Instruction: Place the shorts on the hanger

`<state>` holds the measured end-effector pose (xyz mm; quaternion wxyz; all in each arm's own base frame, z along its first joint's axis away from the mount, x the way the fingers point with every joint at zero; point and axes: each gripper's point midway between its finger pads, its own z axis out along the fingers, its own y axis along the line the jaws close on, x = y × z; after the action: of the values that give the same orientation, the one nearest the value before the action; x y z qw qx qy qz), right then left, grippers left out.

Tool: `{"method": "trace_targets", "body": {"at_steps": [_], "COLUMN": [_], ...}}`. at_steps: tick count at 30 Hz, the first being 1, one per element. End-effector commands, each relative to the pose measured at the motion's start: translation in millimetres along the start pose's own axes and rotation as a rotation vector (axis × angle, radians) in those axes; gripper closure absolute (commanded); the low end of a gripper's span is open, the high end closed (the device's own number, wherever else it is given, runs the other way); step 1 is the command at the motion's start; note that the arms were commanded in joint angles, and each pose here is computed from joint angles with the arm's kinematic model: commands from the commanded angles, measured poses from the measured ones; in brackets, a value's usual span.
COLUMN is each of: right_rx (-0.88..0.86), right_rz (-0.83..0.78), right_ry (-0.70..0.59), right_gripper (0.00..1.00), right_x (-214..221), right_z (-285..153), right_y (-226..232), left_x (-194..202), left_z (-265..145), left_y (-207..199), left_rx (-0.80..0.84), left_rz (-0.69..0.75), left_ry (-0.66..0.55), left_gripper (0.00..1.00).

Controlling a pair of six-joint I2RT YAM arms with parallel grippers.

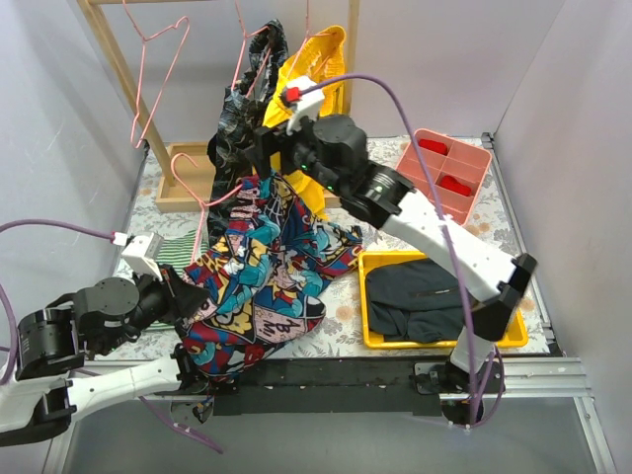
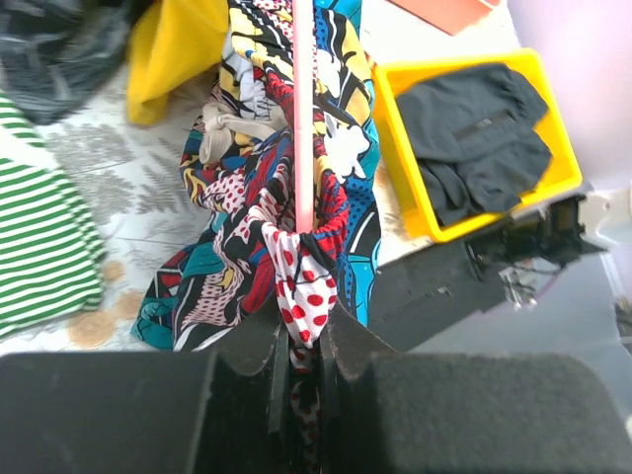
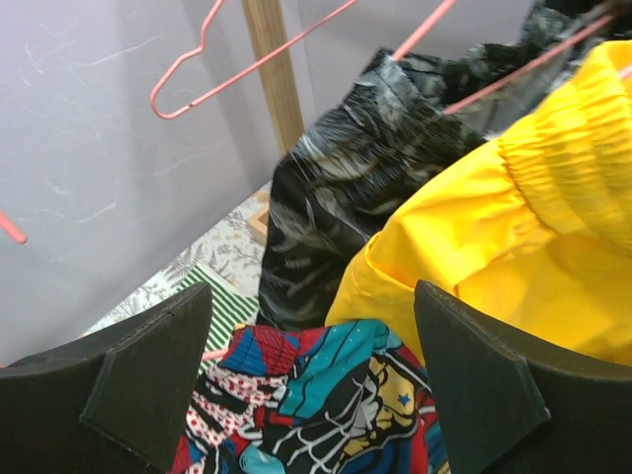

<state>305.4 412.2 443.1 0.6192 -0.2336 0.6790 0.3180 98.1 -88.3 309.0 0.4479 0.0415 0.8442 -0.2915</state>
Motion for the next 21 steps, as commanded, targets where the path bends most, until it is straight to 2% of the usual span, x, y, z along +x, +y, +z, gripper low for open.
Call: {"method": "trace_targets", "body": {"at_steps": [1,2,5,12,21], "right_rx": [-0.051,-0.051,-0.061,-0.042,0.142], "right_rz": [0.046,0.045,0.054,-0.005,0.010], "right_ry": [-0.101,-0.075,-0.072,-0.101,-0.107], "right_gripper": [0.12,0.13,0.16,0.16,0.24], "right_x": [-33,-18,-10,-2,46], "right_z": [32,46,64,87,135], "right_y": [17,18,24,43,14], "left_x": [-15,-17,-18,-5,2], "left_z": [-13,-15,-20,-20,-25], "left_y": [21,22,24,24,20], "left_rx": [-0.095,-0.096,-0.089,-0.051,0.006], "left_rz": [-0.004,-0.008,-0.004,0.031,0.056], "left_ry": [-0.064,-0.075,-0.084,-0.050,-0.026], "left_gripper": [1.00,1.00,1.00,1.00,1.00]}}
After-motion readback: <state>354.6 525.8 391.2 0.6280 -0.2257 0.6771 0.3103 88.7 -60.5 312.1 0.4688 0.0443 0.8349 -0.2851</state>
